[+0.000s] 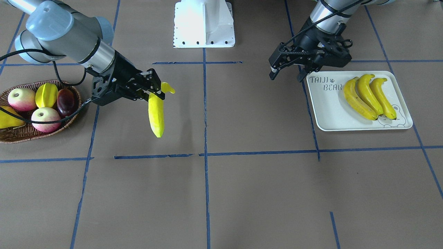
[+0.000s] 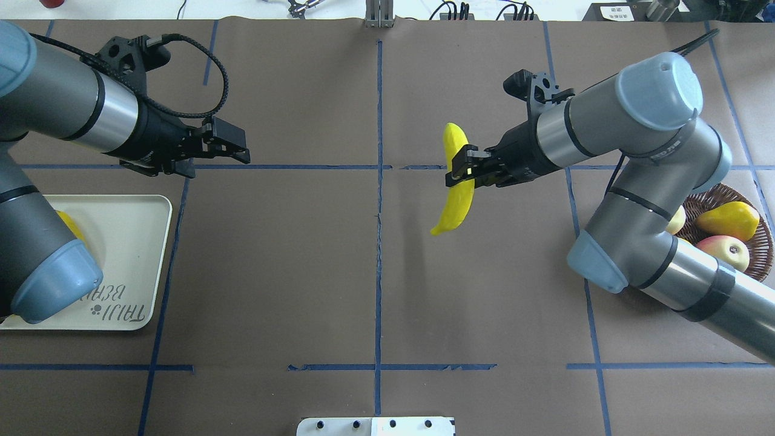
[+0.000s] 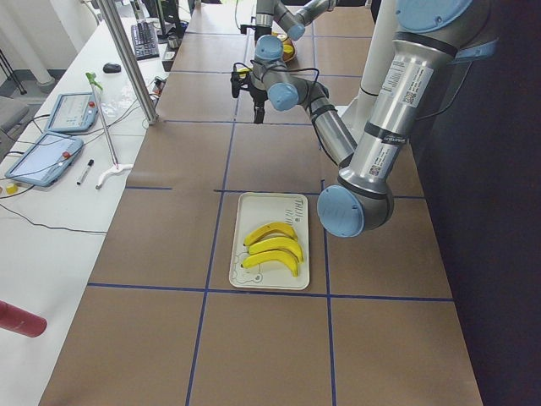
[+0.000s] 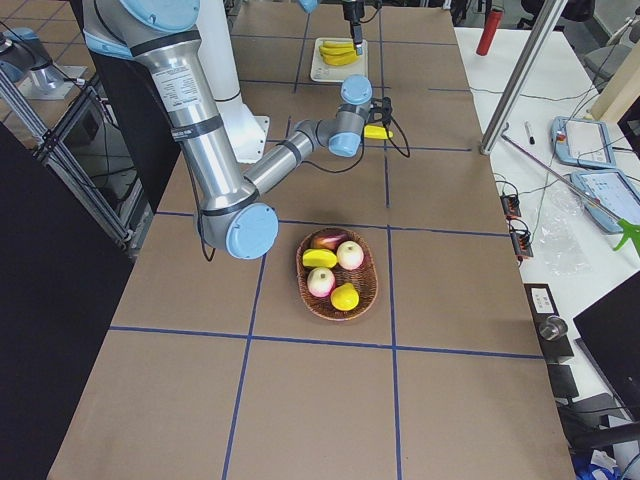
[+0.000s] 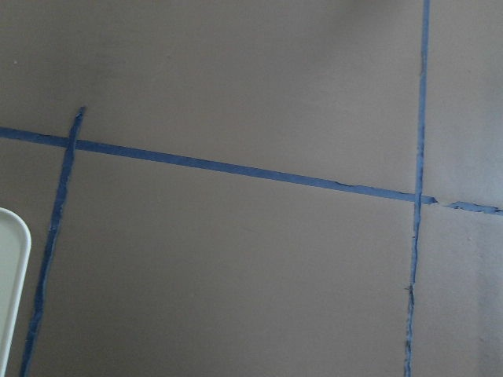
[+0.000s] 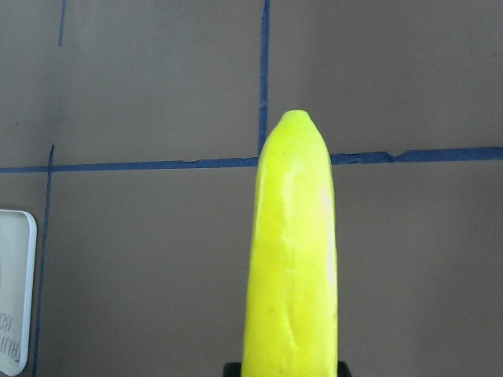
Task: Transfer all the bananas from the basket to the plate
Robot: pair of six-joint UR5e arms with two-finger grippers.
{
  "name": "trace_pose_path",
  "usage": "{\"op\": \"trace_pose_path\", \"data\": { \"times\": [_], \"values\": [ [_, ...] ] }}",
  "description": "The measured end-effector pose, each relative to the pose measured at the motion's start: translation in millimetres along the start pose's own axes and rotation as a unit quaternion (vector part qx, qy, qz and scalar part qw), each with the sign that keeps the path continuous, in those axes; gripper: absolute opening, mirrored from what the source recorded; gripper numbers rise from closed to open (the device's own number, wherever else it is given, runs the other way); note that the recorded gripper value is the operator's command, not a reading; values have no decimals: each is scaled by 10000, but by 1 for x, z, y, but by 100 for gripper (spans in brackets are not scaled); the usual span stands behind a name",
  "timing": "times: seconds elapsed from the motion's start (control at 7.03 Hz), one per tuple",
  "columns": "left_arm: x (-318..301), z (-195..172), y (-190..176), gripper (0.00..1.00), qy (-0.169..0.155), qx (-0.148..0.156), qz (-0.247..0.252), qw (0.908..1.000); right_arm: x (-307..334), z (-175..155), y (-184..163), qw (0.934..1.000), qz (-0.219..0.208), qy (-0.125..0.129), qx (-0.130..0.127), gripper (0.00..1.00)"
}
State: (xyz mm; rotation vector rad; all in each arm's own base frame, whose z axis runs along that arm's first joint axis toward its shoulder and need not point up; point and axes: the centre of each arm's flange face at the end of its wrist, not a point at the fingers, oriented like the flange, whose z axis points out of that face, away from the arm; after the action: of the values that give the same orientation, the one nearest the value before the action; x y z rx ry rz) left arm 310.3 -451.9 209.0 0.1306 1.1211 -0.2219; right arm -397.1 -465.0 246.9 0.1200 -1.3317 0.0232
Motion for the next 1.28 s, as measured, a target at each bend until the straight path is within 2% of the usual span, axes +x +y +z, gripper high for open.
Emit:
{"op": "trace_pose_path", "data": {
  "times": [0.28, 0.57, 1.0, 1.28],
  "values": [
    [18, 15, -13, 100, 487, 86, -491, 9976, -32, 17, 20, 9995, 9, -326, -31, 12],
    [28, 25, -18, 100, 769, 59, -1052, 9915, -53, 36, 50, 9972, 179, -723, 76, 12],
    [61, 53, 5, 100, 923, -250, -1054, 9898, -81, 58, 83, 9933, 407, -1057, 241, 13],
    [82, 78, 25, 100, 908, -506, -1047, 9891, -87, 63, 94, 9924, 430, -1132, 219, 13]
  ]
}}
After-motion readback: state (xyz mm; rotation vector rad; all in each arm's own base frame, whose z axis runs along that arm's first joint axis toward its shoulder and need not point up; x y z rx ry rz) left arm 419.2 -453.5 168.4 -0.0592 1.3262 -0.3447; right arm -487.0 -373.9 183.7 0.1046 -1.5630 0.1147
